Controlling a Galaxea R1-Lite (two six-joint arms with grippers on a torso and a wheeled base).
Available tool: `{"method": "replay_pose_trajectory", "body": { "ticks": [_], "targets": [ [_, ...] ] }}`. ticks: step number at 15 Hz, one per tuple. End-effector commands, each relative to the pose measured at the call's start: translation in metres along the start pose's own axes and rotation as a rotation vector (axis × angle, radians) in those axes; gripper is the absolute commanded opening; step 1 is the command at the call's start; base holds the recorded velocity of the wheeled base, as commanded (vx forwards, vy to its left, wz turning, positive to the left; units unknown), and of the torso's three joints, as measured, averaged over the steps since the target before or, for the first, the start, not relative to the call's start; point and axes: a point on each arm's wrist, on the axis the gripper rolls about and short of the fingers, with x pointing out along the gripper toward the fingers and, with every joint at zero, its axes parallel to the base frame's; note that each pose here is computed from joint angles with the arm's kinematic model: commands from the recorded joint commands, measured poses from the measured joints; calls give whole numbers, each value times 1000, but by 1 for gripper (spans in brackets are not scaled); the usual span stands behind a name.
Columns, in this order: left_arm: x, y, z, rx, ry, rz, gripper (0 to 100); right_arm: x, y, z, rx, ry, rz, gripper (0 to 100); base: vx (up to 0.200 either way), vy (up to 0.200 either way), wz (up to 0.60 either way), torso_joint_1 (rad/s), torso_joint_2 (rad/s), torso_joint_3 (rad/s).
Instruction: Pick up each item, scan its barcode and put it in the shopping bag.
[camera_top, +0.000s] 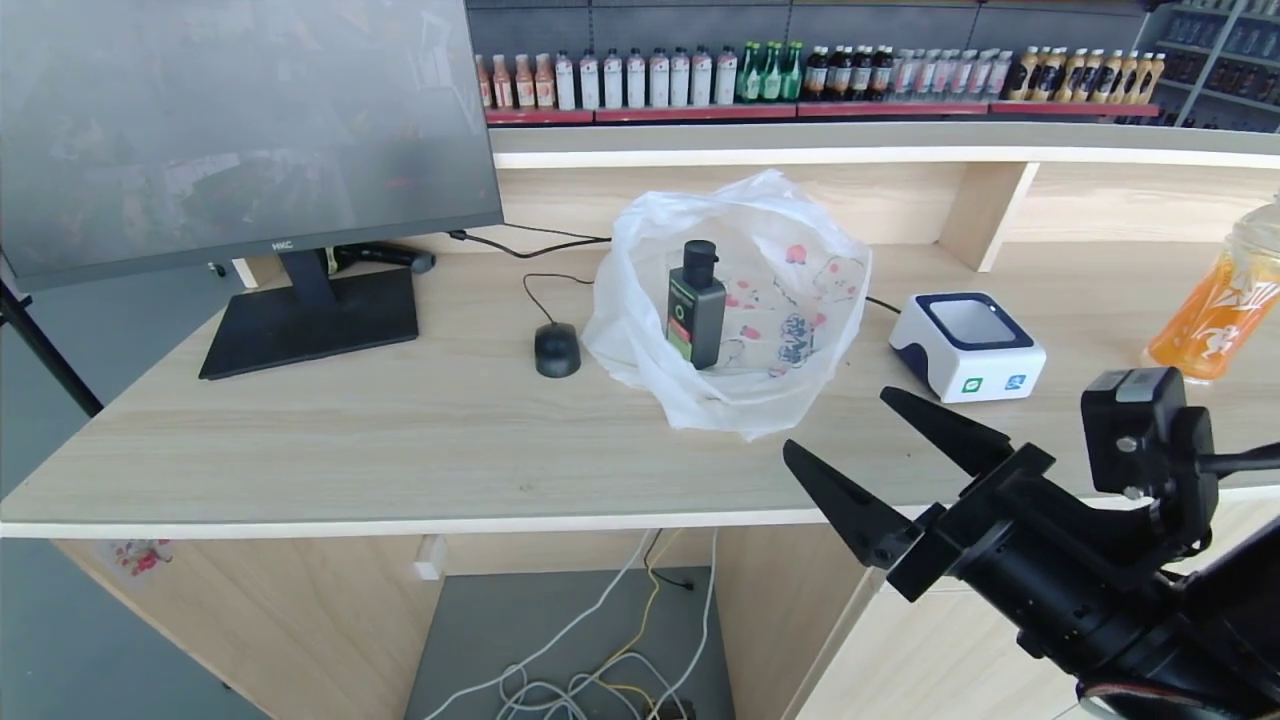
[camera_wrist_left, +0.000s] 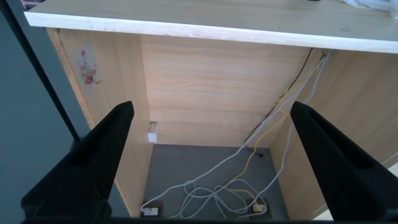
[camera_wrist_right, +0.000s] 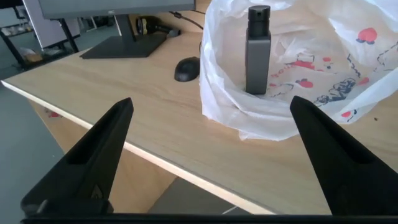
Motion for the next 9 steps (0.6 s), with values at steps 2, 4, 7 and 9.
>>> {"method": "replay_pose_trajectory", "body": {
  "ticks": [2, 4, 7, 9],
  "targets": [
    [0, 0, 0, 6, 0, -1, 100, -10, -1, -9, -4, 52, 0, 100, 0, 0, 0, 0, 0, 0],
    [0, 0, 0, 6, 0, -1, 100, -15, -2, -9, -3, 58, -2, 100, 0, -200, 0, 5, 5, 7],
    [0, 0, 0, 6, 0, -1, 100, -23, -3, -12, -6, 79, 0, 100, 0, -200, 0, 3, 2, -2],
    [0, 0, 0, 4, 0, -1, 100, -27, -4, -9, -4, 68, -2, 100, 0, -200, 0, 17, 10, 0]
  ]
}}
